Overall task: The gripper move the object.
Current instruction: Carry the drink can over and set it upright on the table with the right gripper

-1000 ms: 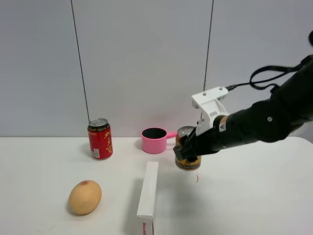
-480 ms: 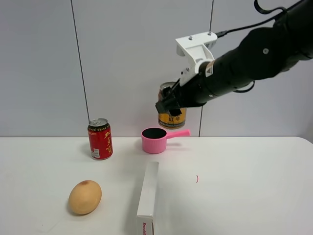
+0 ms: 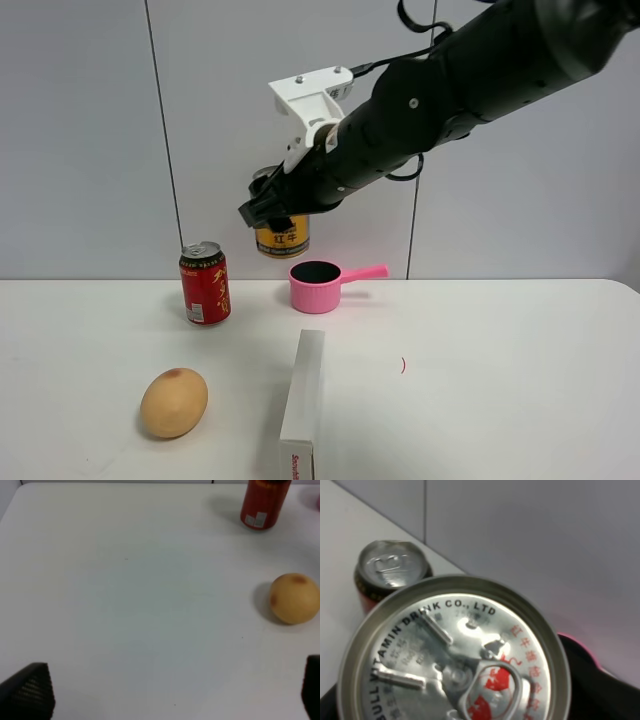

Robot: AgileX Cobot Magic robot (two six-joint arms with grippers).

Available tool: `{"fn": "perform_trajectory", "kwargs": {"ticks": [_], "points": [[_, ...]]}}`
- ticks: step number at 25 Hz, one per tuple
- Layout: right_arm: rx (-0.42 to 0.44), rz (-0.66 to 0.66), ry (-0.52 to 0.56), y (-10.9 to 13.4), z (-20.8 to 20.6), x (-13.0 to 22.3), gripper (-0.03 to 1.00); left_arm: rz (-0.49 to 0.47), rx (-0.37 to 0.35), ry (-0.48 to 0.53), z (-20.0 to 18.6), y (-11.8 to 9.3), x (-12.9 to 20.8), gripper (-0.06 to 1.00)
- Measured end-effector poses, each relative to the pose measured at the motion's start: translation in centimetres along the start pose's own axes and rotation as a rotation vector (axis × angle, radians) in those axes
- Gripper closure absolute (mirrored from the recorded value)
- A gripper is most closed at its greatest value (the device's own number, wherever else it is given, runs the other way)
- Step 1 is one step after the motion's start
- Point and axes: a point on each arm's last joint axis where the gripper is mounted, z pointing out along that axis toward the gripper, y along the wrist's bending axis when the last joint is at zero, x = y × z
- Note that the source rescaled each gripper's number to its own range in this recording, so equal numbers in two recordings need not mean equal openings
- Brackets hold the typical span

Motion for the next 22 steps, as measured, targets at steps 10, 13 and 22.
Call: {"fn": "perform_trajectory", "kwargs": {"ticks": [10,13,22], "points": [[-0.054,-0.017,0.046,2.9,3.9,1.3,0.97,0.000,0.000,0.000,0.0,0.0,0.0,-0.06],[-0.058,-0.017,0.073,3.1,4.7,2.3,0.97,0.000,0.000,0.000,0.0,0.0,0.0,-0.06],[-0.071,-0.043,0.116,3.7,6.8,5.0,0.97,0.000,0.000,0.000,0.0,0.0,0.0,-0.06]]}}
